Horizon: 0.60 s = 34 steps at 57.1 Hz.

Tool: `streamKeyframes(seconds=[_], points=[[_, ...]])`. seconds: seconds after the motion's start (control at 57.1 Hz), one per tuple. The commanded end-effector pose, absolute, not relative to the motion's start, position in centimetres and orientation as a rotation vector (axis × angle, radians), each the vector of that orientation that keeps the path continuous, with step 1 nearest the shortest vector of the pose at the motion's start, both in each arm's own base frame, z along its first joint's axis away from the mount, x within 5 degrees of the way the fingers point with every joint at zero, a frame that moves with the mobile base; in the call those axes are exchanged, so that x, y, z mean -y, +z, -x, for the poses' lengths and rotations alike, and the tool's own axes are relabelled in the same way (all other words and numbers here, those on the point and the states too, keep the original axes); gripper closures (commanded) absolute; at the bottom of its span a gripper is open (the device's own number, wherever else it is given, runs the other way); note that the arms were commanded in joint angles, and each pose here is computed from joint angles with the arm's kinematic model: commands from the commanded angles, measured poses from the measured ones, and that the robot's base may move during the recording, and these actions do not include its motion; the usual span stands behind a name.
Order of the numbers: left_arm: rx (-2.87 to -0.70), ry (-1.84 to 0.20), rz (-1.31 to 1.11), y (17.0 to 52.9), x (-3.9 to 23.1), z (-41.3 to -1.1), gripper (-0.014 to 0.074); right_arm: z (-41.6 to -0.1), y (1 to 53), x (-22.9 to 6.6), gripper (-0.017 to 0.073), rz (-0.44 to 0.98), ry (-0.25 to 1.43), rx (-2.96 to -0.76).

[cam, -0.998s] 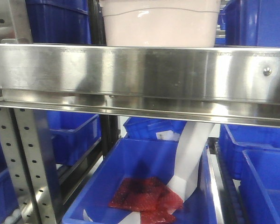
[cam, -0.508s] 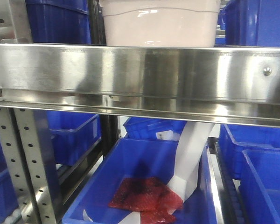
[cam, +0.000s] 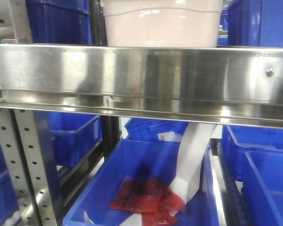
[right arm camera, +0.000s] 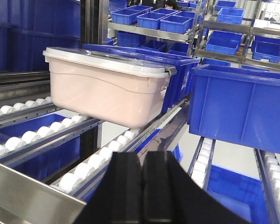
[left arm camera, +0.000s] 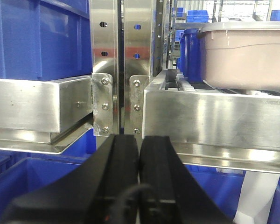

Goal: Grab white bin and place on right shelf

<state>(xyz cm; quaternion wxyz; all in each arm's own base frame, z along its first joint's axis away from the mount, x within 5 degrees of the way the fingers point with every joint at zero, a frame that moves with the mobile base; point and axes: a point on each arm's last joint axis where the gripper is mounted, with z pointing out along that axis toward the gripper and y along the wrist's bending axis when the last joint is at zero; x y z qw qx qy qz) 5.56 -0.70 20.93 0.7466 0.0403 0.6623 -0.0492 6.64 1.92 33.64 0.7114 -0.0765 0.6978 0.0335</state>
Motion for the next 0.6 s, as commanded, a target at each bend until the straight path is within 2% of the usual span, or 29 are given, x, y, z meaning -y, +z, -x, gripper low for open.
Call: streamKeyframes(seconds=[0.0, 0.193, 0.403, 0.578], points=[[-1.372, -0.111, -0.079, 21.4, 0.7, -5.5, 0.0713, -6.6, 34.7, -1.6, 0.049, 0.142, 0.038, -1.506], [-1.372, -0.111, -0.079, 21.4, 0.7, -5.5, 0.0712, -6.7, 33.9, -0.6, 0.049, 0.082, -0.066, -1.589], [-1.372, -0.111, -0.079, 21.4, 0.7, -5.5, 0.0713, -6.8, 32.7, 1.1, 0.049, -0.148, -0.125, -1.627], [-1.372, -0.111, -0.079, 21.4, 0.7, -5.5, 0.0713, -6.5, 29.7, 1.2, 0.049, -0.154, -0.145, -1.548]])
